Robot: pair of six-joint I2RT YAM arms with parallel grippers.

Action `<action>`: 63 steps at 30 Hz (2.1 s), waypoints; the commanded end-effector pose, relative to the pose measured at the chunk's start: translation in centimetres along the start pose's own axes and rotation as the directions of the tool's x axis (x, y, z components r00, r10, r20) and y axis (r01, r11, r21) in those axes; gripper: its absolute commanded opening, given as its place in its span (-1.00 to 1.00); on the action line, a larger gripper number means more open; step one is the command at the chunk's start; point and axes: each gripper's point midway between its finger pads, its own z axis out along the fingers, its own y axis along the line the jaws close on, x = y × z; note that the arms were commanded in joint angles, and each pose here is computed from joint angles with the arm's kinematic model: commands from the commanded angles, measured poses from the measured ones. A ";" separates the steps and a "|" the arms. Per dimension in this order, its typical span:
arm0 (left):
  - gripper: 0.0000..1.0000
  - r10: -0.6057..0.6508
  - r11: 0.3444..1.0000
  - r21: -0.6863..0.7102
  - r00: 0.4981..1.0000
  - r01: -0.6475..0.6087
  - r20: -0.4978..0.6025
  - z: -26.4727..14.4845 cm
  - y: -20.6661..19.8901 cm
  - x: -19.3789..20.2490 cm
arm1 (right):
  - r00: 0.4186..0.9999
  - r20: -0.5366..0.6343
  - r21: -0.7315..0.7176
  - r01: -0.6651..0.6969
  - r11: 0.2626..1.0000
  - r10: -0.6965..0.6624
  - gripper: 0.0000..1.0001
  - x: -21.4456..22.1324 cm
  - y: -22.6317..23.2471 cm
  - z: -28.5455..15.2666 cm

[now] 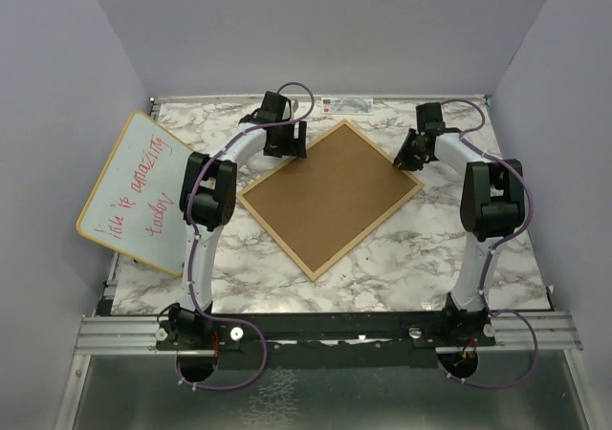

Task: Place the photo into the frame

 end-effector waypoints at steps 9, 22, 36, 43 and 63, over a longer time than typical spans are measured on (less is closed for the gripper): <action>0.62 -0.027 1.000 -0.007 0.992 0.026 -0.127 2.3 0.8 4.5 | 0.967 -0.249 0.109 0.083 0.991 -0.053 -0.50 8.1 -3.3 1.9; 0.62 -0.026 1.000 0.000 0.991 0.026 -0.134 2.6 0.4 4.7 | 0.950 -0.298 0.226 0.168 0.960 -0.096 -0.84 10.6 -5.4 1.8; 0.62 -0.027 0.999 -0.022 0.991 0.024 -0.133 2.6 0.8 4.8 | 0.965 -0.127 0.325 0.259 0.910 -0.229 -0.50 4.3 -3.5 -1.5; 0.62 -0.027 0.999 -0.022 0.991 0.024 -0.134 2.7 0.8 4.8 | 0.958 -0.148 0.347 0.283 0.894 -0.246 -0.51 5.3 -3.8 -1.8; 0.62 -0.033 0.999 0.009 0.987 0.035 -0.155 2.7 0.2 5.6 | 0.909 -0.387 0.267 0.268 0.926 -0.152 -0.47 12.0 -5.4 2.2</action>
